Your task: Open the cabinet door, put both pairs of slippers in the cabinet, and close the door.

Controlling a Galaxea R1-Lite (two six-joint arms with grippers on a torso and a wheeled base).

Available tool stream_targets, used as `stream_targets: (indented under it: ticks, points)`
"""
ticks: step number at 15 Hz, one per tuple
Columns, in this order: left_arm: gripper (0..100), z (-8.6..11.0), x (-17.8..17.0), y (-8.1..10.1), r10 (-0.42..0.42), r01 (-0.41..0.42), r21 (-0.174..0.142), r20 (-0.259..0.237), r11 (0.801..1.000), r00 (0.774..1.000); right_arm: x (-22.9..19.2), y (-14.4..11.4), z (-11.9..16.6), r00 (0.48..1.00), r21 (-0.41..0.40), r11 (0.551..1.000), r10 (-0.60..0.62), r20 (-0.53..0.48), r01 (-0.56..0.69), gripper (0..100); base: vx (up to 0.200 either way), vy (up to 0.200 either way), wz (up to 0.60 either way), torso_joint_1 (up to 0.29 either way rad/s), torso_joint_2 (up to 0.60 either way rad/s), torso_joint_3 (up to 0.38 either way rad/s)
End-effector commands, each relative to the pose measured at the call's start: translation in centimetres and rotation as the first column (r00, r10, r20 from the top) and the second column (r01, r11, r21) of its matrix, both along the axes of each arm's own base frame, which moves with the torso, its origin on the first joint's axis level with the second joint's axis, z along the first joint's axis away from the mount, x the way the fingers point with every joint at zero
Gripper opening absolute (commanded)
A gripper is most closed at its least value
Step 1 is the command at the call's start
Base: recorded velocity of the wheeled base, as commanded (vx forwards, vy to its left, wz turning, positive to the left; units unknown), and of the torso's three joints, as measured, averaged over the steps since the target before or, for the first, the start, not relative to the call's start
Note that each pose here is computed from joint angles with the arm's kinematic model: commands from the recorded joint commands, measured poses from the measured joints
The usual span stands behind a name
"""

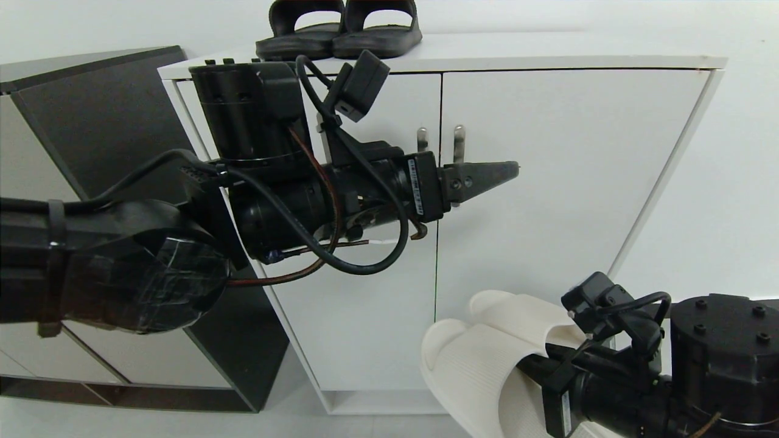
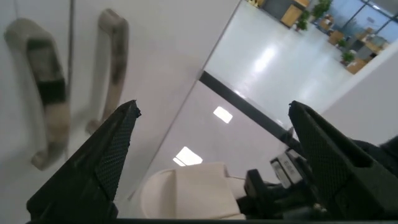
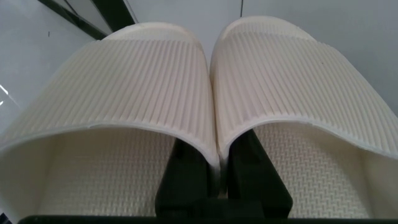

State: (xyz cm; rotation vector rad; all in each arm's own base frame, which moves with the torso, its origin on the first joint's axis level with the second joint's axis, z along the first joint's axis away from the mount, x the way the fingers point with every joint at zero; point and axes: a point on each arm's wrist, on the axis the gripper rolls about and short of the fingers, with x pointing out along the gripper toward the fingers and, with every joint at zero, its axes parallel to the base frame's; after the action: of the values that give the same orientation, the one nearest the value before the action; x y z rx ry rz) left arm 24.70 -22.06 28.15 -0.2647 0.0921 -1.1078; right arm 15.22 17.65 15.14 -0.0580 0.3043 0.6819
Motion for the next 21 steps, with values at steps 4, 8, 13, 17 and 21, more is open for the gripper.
stream_targets:
  ticks: [4,8,13,17,21]
  points:
    - [100,-0.1,1.1,-0.7,0.047,-0.047,0.003,0.013,0.999,0.999,-0.1,0.0,-0.1,1.0,-0.011,1.0,0.005,0.006,-0.005,0,0.0,0.0,0.0,0.0,0.0,0.0]
    - [100,-0.7,2.5,-1.0,0.08,-0.08,0.013,0.012,0.997,0.997,-0.1,-0.1,-0.2,1.0,-0.016,1.0,0.002,0.003,-0.002,0,0.0,0.0,0.0,0.0,0.0,0.0]
    - [100,-0.5,2.6,-0.9,0.101,-0.101,0.009,0.018,0.995,0.995,-0.1,-0.1,-0.2,1.0,-0.016,1.0,0.002,0.003,-0.002,0,0.0,0.0,0.0,0.0,0.0,0.0]
    - [100,-0.7,2.9,-0.8,0.112,-0.112,0.014,0.015,0.994,0.994,-0.1,-0.1,-0.2,1.0,-0.016,1.0,0.002,0.003,-0.002,0,0.0,0.0,0.0,0.0,0.0,0.0]
    - [100,-0.6,3.9,-1.5,0.127,-0.127,0.003,0.024,0.992,0.992,-0.1,-0.1,-0.2,1.0,-0.016,1.0,0.001,0.003,-0.001,0,0.0,0.0,0.0,0.0,0.0,0.0]
